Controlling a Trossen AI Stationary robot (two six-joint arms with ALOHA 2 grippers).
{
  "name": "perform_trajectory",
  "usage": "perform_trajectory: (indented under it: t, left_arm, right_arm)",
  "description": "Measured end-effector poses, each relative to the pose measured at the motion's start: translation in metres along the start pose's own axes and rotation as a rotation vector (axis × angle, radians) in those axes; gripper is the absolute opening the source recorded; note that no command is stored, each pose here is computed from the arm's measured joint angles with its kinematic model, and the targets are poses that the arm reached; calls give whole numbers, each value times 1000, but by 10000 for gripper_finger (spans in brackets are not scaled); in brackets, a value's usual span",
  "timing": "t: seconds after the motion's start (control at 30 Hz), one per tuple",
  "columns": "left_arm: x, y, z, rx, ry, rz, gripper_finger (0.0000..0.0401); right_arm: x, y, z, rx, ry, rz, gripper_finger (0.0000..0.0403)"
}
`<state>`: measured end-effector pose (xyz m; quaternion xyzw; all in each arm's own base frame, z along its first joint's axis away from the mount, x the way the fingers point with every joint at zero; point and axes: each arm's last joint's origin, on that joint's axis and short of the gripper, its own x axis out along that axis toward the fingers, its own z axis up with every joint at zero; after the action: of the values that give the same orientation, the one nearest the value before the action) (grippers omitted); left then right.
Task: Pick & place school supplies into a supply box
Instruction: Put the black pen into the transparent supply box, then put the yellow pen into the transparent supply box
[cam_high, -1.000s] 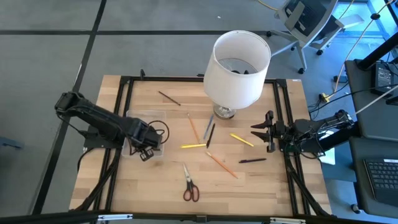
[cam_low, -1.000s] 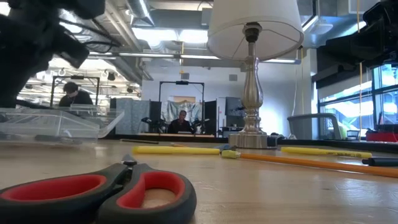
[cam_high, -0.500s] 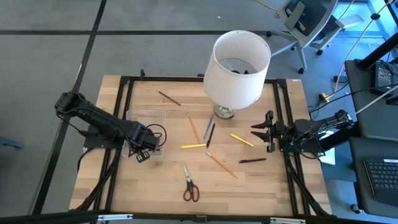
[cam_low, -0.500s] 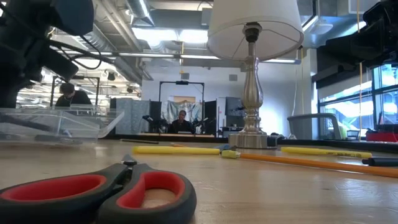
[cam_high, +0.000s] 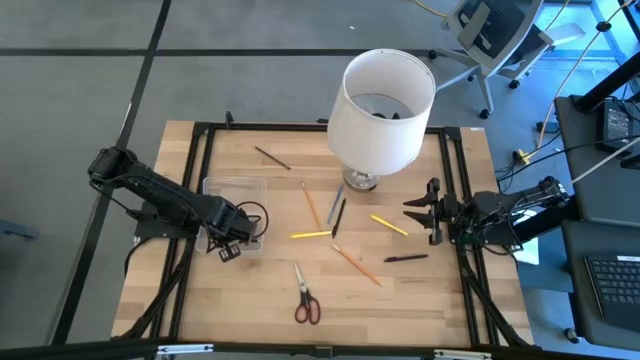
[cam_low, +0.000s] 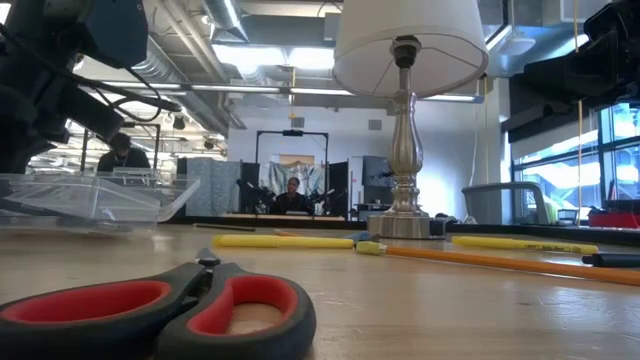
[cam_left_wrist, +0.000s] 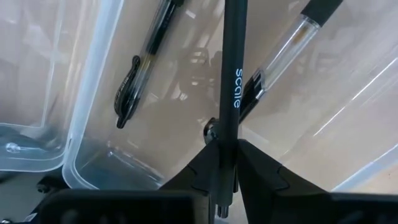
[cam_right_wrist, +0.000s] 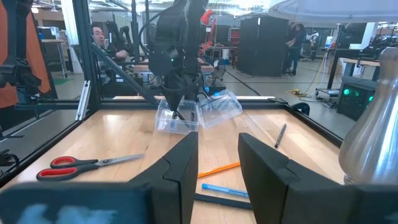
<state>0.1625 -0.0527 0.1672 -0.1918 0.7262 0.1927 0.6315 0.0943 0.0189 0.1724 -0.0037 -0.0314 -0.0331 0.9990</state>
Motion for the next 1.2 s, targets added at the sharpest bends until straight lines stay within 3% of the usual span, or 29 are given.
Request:
perform_trajectory:
  t: [0.63, 0.8, 1.0, 1.2]
  left_arm:
    - [0, 1, -1, -1, 15, 1, 107]
    - [-13, -5, 4, 14, -27, -26, 113]
    - [-43, -19, 22, 65, -212, -98, 114]
    - [-68, -49, 53, 300, -632, -273, 114]
  right_arm:
    - [0, 0, 0, 0, 0, 0, 119]
    - [0, 0, 0, 0, 0, 0, 119]
    - [0, 0, 0, -1, 0, 0, 120]
    - [0, 0, 0, -1, 0, 0, 120]
